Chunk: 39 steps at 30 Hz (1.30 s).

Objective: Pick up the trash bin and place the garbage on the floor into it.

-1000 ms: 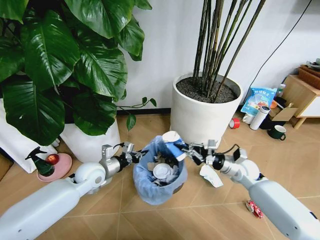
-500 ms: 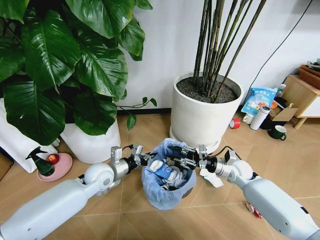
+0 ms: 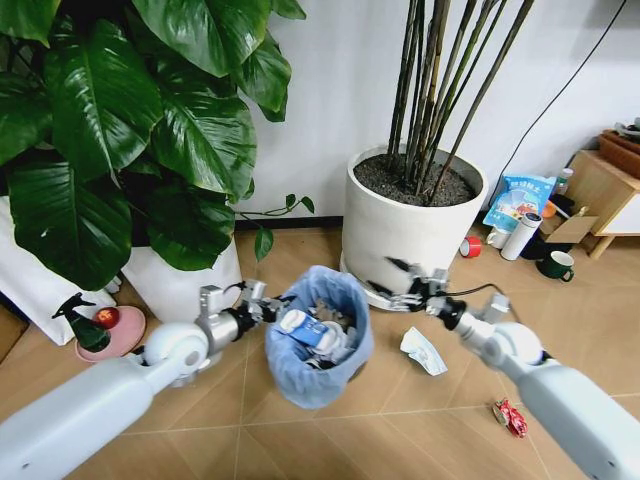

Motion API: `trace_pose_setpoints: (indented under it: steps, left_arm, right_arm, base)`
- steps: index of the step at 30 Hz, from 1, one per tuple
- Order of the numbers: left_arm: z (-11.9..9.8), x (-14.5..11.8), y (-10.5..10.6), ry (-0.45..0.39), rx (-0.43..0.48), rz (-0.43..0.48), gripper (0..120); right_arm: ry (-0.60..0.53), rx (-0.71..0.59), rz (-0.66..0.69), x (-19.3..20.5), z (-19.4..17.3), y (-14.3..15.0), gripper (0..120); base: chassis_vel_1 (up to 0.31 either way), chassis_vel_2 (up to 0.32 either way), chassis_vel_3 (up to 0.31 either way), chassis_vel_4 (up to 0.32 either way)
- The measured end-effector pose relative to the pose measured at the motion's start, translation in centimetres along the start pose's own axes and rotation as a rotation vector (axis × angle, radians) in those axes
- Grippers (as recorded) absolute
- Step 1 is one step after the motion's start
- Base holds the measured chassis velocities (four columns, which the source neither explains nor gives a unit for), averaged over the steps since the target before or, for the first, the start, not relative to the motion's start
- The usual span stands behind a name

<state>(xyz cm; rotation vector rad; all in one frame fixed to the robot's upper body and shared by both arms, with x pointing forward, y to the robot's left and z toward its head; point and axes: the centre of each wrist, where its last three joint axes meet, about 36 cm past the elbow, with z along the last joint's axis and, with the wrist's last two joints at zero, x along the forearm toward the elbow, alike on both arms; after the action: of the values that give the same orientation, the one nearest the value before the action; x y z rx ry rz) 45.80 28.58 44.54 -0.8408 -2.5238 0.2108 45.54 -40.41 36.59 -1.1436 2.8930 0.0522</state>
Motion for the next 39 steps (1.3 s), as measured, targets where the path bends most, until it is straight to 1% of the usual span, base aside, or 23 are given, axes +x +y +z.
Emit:
trace_pose_setpoints:
  steps: [2,3,5,6,8,10,11,14,15,18,19,22,24,26,30,31,34,39]
  left_arm:
    - [-0.4,0.7,0.2,-0.015,-0.001,-0.009,0]
    - [-0.4,0.7,0.2,-0.015,-0.001,-0.009,0]
    - [-0.9,1.3,0.4,-0.032,-0.002,-0.018,0]
    - [-0.9,1.3,0.4,-0.032,-0.002,-0.018,0]
    - [-1.1,1.9,0.6,-0.040,-0.006,-0.028,0]
    - [-1.3,2.3,0.9,-0.046,-0.010,-0.035,0]
    - [-1.3,2.3,0.9,-0.046,-0.010,-0.035,0]
    - [-1.6,2.5,1.1,-0.059,-0.011,-0.039,0]
    - [-1.6,2.5,1.1,-0.059,-0.011,-0.039,0]
    - [-1.8,2.4,1.1,-0.069,-0.011,-0.035,0]
    - [-1.8,2.4,1.1,-0.069,-0.011,-0.035,0]
    - [-2.0,2.3,1.1,-0.075,-0.012,-0.033,0]
    - [-2.1,2.3,1.1,-0.075,-0.012,-0.033,0]
    - [-2.1,2.2,1.1,-0.078,-0.010,-0.033,0]
    - [-1.9,2.1,0.9,-0.082,-0.008,-0.029,0]
    - [-1.9,2.1,0.9,-0.082,-0.008,-0.029,0]
    - [-2.0,2.1,0.8,-0.087,-0.008,-0.026,0]
    - [-2.0,2.2,0.9,-0.085,-0.010,-0.028,0]
  right_arm:
    - [0.062,0.018,0.081,1.8,0.8,-0.4,100]
    - [0.062,0.018,0.081,1.8,0.8,-0.4,100]
    - [0.145,0.048,0.178,4.2,1.8,-0.7,100]
    - [0.145,0.048,0.178,4.2,1.8,-0.7,100]
    - [0.234,0.081,0.244,6.9,2.8,-0.8,100]
    - [0.318,0.100,0.291,9.8,4.2,-0.5,100]
    - [0.318,0.100,0.291,9.8,4.2,-0.5,100]
    - [0.403,0.100,0.343,13.6,5.8,0.4,100]
    - [0.403,0.100,0.343,13.6,5.8,0.4,100]
    - [0.491,0.110,0.420,17.7,7.1,1.4,100]
    - [0.491,0.110,0.420,17.7,7.1,1.4,100]
    - [0.537,0.111,0.462,20.1,7.8,1.8,100]
    - [0.542,0.112,0.466,20.3,7.8,1.9,100]
    - [0.569,0.114,0.486,21.6,8.2,2.2,100]
    - [0.633,0.112,0.520,24.1,10.2,2.9,100]
    - [0.633,0.112,0.520,24.1,10.2,2.9,100]
    - [0.659,0.079,0.546,25.2,12.3,3.2,100]
    - [0.673,0.054,0.557,25.4,13.7,3.2,100]
  base:
    - [0.000,0.000,0.000,0.000]
    - [0.000,0.000,0.000,0.000]
    - [0.000,0.000,0.000,0.000]
    - [0.000,0.000,0.000,0.000]
    - [0.000,0.000,0.000,0.000]
    - [0.000,0.000,0.000,0.000]
    - [0.000,0.000,0.000,0.000]
    - [0.000,0.000,0.000,0.000]
    - [0.000,0.000,0.000,0.000]
    - [0.000,0.000,0.000,0.000]
    - [0.000,0.000,0.000,0.000]
    - [0.000,0.000,0.000,0.000]
    - [0.000,0.000,0.000,0.000]
    - [0.000,0.000,0.000,0.000]
    - [0.000,0.000,0.000,0.000]
    - [0.000,0.000,0.000,0.000]
    - [0.000,0.000,0.000,0.000]
    - [0.000,0.000,0.000,0.000]
